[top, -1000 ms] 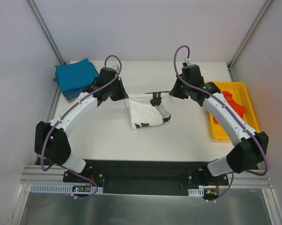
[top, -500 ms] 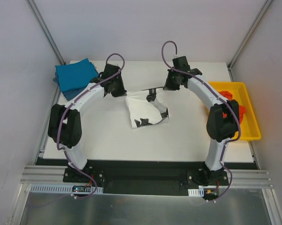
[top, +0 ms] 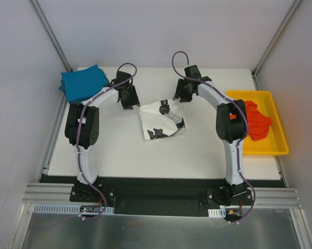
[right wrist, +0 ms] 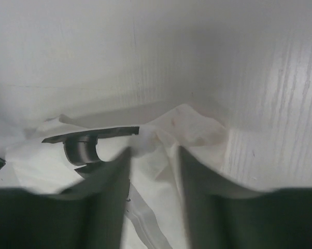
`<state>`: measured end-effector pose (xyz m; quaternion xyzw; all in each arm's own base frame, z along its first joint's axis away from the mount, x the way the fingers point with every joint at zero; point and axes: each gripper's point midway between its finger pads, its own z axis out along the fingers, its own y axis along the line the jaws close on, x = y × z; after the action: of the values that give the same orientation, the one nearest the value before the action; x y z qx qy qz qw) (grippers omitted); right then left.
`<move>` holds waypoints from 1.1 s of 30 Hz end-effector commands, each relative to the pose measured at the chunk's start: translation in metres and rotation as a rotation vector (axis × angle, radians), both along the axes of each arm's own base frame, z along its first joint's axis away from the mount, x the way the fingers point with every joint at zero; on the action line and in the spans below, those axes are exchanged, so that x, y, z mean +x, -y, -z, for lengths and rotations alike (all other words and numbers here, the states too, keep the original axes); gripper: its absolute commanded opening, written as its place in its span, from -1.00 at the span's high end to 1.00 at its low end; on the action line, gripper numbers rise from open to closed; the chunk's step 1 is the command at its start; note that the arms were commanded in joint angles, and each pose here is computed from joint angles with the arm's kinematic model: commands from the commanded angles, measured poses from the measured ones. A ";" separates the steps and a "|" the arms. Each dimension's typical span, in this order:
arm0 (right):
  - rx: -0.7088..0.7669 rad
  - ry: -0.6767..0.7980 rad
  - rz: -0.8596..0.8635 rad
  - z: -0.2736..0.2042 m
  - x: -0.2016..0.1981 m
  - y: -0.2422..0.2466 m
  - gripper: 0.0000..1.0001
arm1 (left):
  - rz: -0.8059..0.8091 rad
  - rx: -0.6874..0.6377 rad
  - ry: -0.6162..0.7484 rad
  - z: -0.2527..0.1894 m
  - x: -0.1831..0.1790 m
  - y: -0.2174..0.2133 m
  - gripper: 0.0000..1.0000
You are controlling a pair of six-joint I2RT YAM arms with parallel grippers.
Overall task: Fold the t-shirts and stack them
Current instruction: Fold the long partially folded tshirt into a neat square
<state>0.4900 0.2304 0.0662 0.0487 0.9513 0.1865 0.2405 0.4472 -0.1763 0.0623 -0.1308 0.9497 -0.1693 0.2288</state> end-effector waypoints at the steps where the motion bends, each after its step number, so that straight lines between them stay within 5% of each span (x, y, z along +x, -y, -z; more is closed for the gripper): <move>1: 0.051 0.064 -0.044 -0.034 0.018 -0.007 -0.66 | 0.035 -0.073 0.075 -0.040 0.013 0.007 -0.29; 2: 0.055 0.061 -0.053 -0.038 0.014 -0.009 -0.98 | 0.044 -0.086 0.083 -0.047 0.011 0.009 -0.86; 3: 0.059 0.063 -0.055 -0.041 0.011 -0.009 -0.93 | 0.046 -0.093 0.093 -0.053 0.009 0.010 -0.98; 10: 0.121 0.122 -0.086 -0.086 -0.034 -0.008 -0.93 | 0.103 -0.182 0.133 -0.092 -0.020 0.029 -0.99; 14: 0.313 0.125 -0.159 -0.102 -0.062 -0.033 -0.93 | 0.181 -0.239 0.134 -0.094 -0.038 0.051 -0.99; 26: 0.441 -0.096 -0.159 -0.024 -0.085 -0.057 -0.94 | 0.374 -0.485 -0.005 -0.043 -0.067 0.093 -0.98; 33: 0.385 -0.163 -0.125 0.019 -0.104 -0.043 -0.95 | 0.383 -0.464 -0.060 -0.010 -0.085 0.086 -0.99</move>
<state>0.3921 0.2728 0.0538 0.0527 0.9188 0.3662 0.1374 0.3692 -0.2594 0.0722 -0.0292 0.9084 -0.3971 0.1271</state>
